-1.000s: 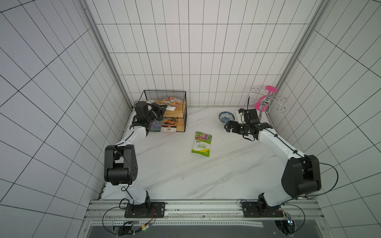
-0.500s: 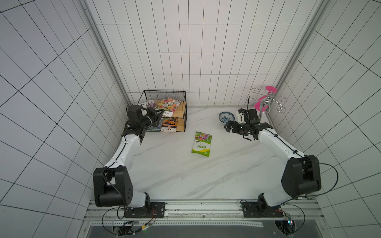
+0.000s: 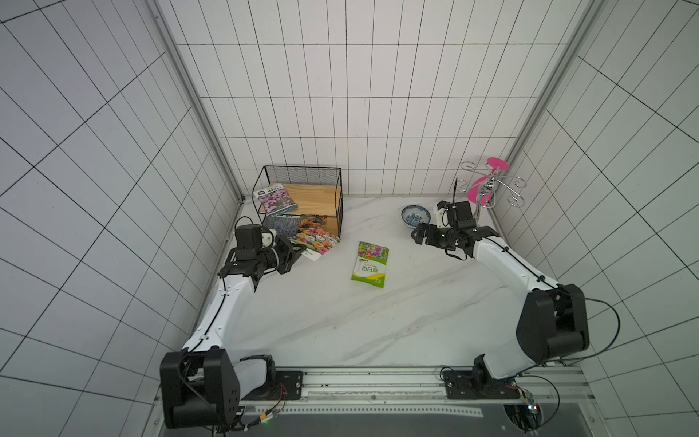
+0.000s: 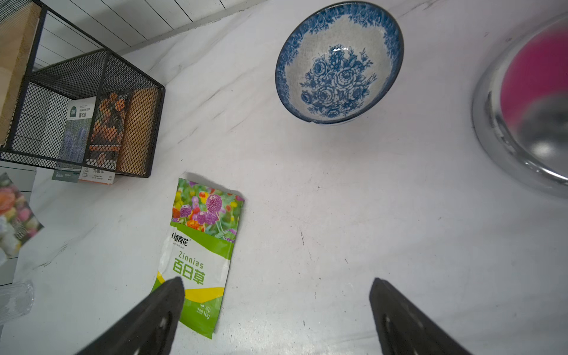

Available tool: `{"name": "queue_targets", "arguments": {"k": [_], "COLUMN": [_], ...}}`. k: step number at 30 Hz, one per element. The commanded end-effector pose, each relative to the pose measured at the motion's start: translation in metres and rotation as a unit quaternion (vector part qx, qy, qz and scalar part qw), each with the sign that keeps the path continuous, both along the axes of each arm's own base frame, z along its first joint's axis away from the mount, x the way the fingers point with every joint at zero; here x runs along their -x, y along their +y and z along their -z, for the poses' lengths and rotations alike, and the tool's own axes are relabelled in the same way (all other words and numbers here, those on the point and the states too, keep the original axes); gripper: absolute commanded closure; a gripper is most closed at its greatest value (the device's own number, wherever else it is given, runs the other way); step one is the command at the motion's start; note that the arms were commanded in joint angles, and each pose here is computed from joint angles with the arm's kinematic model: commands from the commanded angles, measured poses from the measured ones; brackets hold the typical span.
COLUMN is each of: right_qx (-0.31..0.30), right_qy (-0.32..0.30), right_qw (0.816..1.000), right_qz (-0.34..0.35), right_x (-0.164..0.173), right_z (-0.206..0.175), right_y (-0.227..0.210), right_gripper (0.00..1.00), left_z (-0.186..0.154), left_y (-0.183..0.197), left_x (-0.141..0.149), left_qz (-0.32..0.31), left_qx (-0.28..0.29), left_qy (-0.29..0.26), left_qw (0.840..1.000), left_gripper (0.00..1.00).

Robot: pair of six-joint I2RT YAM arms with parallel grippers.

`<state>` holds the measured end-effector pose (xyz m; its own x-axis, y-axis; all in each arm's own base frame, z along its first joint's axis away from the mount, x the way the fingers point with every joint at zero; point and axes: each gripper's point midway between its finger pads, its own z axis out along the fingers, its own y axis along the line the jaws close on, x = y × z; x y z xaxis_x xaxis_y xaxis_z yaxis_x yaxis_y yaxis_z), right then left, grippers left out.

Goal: Take the seed bag off the shelf
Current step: Pick up the seed packet from the shelf, then place the seed packet at the center of the board.

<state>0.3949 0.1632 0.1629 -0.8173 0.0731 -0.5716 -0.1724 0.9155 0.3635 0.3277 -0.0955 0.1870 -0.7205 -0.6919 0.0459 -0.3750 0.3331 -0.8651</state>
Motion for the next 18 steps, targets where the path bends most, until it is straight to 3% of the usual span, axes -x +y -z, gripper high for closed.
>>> {"name": "queue_targets", "arguments": {"k": [1,12,18], "right_qx": [-0.002,-0.002,0.004], "right_qy": [0.009,0.013,0.008], "right_qw": [1.000,1.000,1.000], "right_qz": [0.000,-0.003,-0.003], "right_x": [0.005,0.003,0.003], "right_z": [0.007,0.010,0.007], "right_y": [-0.001,0.002,0.000], "right_gripper": [0.01,0.01,0.01], "left_z": [0.034,0.095,0.105], "left_y": [-0.007,-0.012,-0.007], "left_x": [0.020,0.011,0.011], "left_qz": [0.028,0.022,0.022], "left_qx": [-0.011,-0.034,-0.054], "left_qy": [0.031,0.079,0.121], "left_qw": [0.999,0.996,0.991], "left_gripper": [1.00,0.99,0.51]}}
